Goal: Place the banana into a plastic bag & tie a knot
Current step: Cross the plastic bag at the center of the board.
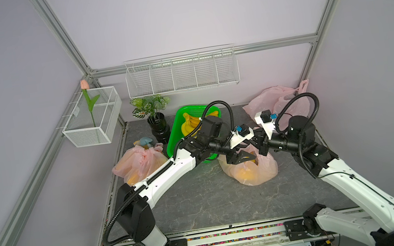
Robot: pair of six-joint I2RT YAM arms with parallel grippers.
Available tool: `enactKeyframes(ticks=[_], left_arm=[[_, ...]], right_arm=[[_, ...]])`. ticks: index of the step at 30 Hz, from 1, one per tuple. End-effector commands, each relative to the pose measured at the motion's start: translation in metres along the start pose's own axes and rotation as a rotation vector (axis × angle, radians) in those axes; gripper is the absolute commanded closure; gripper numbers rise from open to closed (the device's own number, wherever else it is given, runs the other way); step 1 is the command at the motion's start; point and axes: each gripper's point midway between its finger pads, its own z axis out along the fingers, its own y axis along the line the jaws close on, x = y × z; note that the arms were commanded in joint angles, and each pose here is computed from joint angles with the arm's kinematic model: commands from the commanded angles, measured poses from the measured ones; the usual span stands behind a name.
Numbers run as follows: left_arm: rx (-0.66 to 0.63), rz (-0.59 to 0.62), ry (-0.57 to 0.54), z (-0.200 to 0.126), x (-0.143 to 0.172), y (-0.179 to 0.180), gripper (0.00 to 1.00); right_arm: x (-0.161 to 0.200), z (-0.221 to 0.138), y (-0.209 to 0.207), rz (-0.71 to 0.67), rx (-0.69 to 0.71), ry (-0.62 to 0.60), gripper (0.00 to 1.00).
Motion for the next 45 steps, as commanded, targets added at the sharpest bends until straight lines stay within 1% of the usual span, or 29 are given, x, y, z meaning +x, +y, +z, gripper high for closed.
enactKeyframes(ticks=[1,4,15,19,21,22,24,25,32,36,41,45], left_arm=[[-0.033,0.014,-0.084,0.003,-0.02,0.012,0.53],[-0.036,0.016,-0.111,0.003,-0.024,0.013,0.58],[-0.024,-0.009,-0.119,0.007,-0.026,0.016,0.85],[-0.027,-0.019,-0.118,0.009,-0.026,0.018,1.0],[-0.031,-0.019,-0.119,0.009,-0.026,0.019,1.0],[-0.037,-0.021,-0.119,0.008,-0.026,0.02,1.0],[-0.053,-0.021,-0.117,0.008,-0.025,0.022,1.0],[-0.06,-0.02,-0.116,0.007,-0.025,0.022,1.0],[-0.114,-0.038,-0.123,-0.004,-0.018,0.034,1.0],[-0.132,-0.031,-0.099,-0.006,-0.012,0.036,1.0],[-0.135,-0.014,-0.077,-0.007,-0.007,0.034,1.0],[-0.127,0.004,-0.073,-0.006,-0.006,0.03,1.0]], right_arm=[[0.004,0.0,0.006,-0.007,-0.035,-0.006,0.93],[0.003,-0.001,0.006,-0.01,-0.032,-0.007,0.93],[0.004,0.001,0.004,-0.004,-0.031,-0.006,0.93],[0.004,0.001,0.003,-0.003,-0.023,-0.006,0.92],[0.002,0.0,0.003,-0.008,-0.015,-0.01,0.92],[0.014,0.001,0.0,0.007,-0.007,0.01,0.91],[0.014,-0.001,0.0,0.007,0.0,0.008,0.88],[0.014,-0.001,-0.001,0.006,0.005,0.006,0.85],[0.007,-0.021,0.0,0.009,0.077,-0.034,0.53],[0.004,-0.036,0.003,0.022,0.119,-0.044,0.5],[-0.004,-0.06,-0.022,0.073,0.312,-0.067,0.49],[-0.012,-0.059,-0.036,0.138,0.356,-0.059,0.41]])
